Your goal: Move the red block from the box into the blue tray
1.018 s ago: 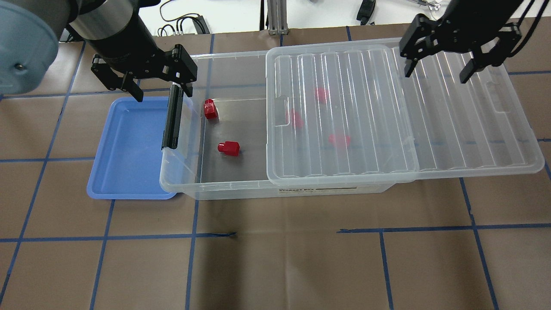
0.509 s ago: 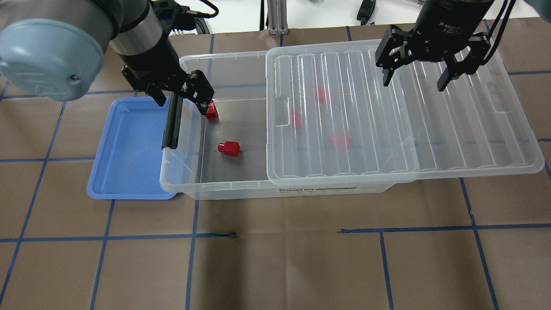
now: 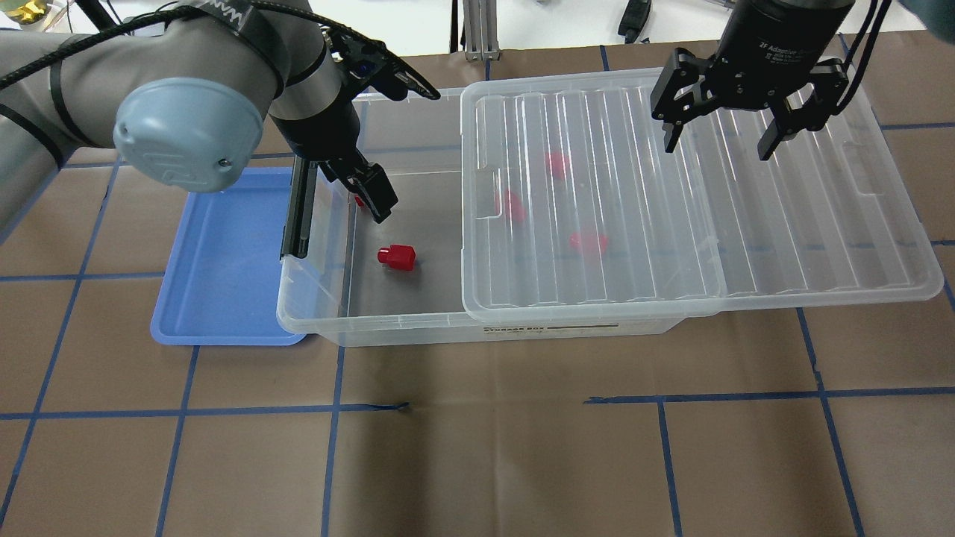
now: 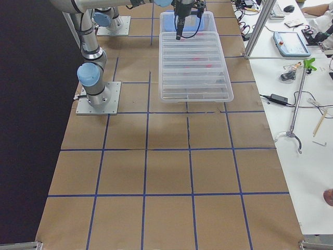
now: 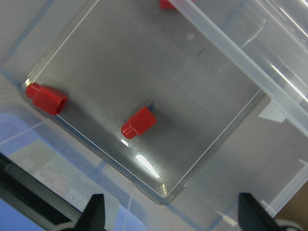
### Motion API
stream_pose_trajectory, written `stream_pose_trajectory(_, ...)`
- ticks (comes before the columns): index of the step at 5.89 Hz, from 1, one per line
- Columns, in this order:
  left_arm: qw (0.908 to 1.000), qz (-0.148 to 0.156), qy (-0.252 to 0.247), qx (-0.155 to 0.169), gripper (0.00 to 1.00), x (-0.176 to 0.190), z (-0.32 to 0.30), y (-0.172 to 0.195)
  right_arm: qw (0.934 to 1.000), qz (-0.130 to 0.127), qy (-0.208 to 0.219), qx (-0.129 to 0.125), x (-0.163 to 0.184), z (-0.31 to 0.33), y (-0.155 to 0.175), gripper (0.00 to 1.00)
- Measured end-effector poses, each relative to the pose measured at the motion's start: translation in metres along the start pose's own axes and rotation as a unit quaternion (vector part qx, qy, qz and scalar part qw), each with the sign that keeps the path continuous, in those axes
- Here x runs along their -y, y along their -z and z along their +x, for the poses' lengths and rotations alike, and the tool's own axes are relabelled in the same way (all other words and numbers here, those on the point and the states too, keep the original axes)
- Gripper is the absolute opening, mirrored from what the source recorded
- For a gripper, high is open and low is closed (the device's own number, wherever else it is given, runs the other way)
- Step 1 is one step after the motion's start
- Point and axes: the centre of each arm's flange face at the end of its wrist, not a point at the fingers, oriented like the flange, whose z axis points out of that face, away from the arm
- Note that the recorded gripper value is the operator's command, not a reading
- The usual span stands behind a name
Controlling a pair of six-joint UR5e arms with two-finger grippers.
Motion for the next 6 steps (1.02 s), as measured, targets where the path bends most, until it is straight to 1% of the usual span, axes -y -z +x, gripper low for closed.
stream_pose_trajectory(1, 0.9970, -0.002, -0.077, -0.001, 0.95, 0.003, -0.007, -0.026, 1.0000, 0.001, 0.000, -0.005, 0.000, 0.001, 0.000, 1.00)
stream_pose_trajectory(2, 0.9917, 0.001, -0.129, 0.002, 0.95, 0.002, -0.015, -0.053, 1.0000, 0.001, -0.001, -0.007, 0.000, 0.001, 0.000, 1.00)
stream_pose_trajectory(3, 0.9877, 0.003, -0.156, 0.006, 0.95, -0.001, -0.020, -0.079, 1.0000, 0.001, -0.001, -0.007, 0.000, 0.001, 0.000, 1.00)
stream_pose_trajectory(4, 0.9847, 0.003, -0.174, 0.007, 0.95, 0.001, -0.026, -0.105, 1.0000, 0.001, -0.001, -0.007, 0.000, 0.002, 0.000, 1.00)
stream_pose_trajectory(6, 0.9822, -0.019, -0.187, 0.001, 0.94, 0.009, -0.039, -0.155, 1.0000, 0.001, -0.001, -0.007, 0.001, 0.001, 0.000, 1.00)
